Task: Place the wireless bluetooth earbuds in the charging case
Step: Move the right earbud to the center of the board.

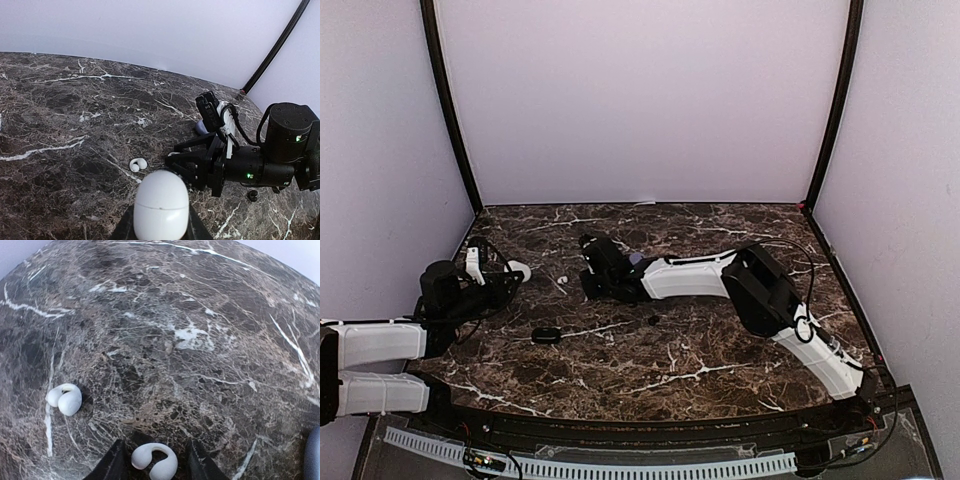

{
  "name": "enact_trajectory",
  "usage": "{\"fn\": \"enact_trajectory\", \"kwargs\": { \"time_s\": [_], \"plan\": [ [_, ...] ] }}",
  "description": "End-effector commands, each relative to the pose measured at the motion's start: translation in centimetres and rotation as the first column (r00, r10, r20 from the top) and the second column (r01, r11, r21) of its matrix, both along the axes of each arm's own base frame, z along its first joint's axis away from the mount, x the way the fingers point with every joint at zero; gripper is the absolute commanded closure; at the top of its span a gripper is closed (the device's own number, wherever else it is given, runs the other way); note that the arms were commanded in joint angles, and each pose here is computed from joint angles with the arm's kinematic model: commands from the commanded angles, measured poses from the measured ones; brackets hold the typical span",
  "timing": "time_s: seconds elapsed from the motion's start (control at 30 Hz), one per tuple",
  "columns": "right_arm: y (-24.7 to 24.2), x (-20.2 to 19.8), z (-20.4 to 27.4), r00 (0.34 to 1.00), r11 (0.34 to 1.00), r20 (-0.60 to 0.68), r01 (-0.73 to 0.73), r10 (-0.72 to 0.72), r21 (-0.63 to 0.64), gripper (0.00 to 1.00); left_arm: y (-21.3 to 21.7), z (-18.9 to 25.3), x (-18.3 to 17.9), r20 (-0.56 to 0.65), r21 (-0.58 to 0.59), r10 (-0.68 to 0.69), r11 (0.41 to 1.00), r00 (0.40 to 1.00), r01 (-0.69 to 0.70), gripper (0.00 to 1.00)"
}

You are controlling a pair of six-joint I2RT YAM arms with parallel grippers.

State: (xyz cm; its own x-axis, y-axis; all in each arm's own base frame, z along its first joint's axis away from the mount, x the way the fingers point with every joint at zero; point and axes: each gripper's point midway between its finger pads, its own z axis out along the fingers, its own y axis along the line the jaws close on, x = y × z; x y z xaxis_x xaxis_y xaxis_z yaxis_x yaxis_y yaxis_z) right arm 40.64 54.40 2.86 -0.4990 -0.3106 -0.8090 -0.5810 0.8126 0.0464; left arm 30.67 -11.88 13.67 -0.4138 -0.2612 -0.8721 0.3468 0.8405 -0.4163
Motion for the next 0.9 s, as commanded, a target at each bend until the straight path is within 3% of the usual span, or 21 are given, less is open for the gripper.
{"fn": "enact_trajectory", "kwargs": {
  "time_s": [0.0, 0.07, 0.4, 0.7, 0.8, 0.87],
  "plan": [
    [-1.3, 0.0, -0.8, 1.000, 1.000, -0.003, 0.023, -0.023, -0.021, 0.69, -0.1, 0.8, 0.0, 0.036, 0.003, -0.014, 1.000, 0.999, 0.014, 0.78],
    [-1.5, -0.1, -0.5, 1.000, 1.000, -0.001, 0.021, -0.021, -0.024, 0.76, -0.1, 0.7, 0.0, 0.033, 0.004, -0.015, 1.000, 0.999, 0.015, 0.78],
    [-4.8, -3.1, 1.5, 1.000, 0.999, -0.022, 0.008, -0.009, -0.046, 0.82, -0.1, 0.7, -0.1, 0.035, 0.008, -0.018, 1.000, 0.999, 0.018, 0.78],
    [-16.0, -9.5, 0.0, 0.988, 0.982, -0.092, 0.105, -0.120, -0.154, 0.80, -0.4, 0.8, -0.1, 0.032, 0.003, -0.032, 0.999, 0.999, 0.032, 0.78],
    [-19.3, -11.2, 0.2, 0.983, 0.976, -0.100, 0.138, -0.156, -0.166, 0.76, -0.5, 0.9, -0.1, 0.035, 0.001, -0.038, 0.999, 0.999, 0.038, 0.78],
    [-20.0, -11.8, 0.5, 0.984, 0.979, -0.103, 0.126, -0.144, -0.158, 0.64, -0.5, 1.0, -0.1, 0.039, 0.001, -0.040, 0.999, 0.998, 0.040, 0.78]
  ]
}}
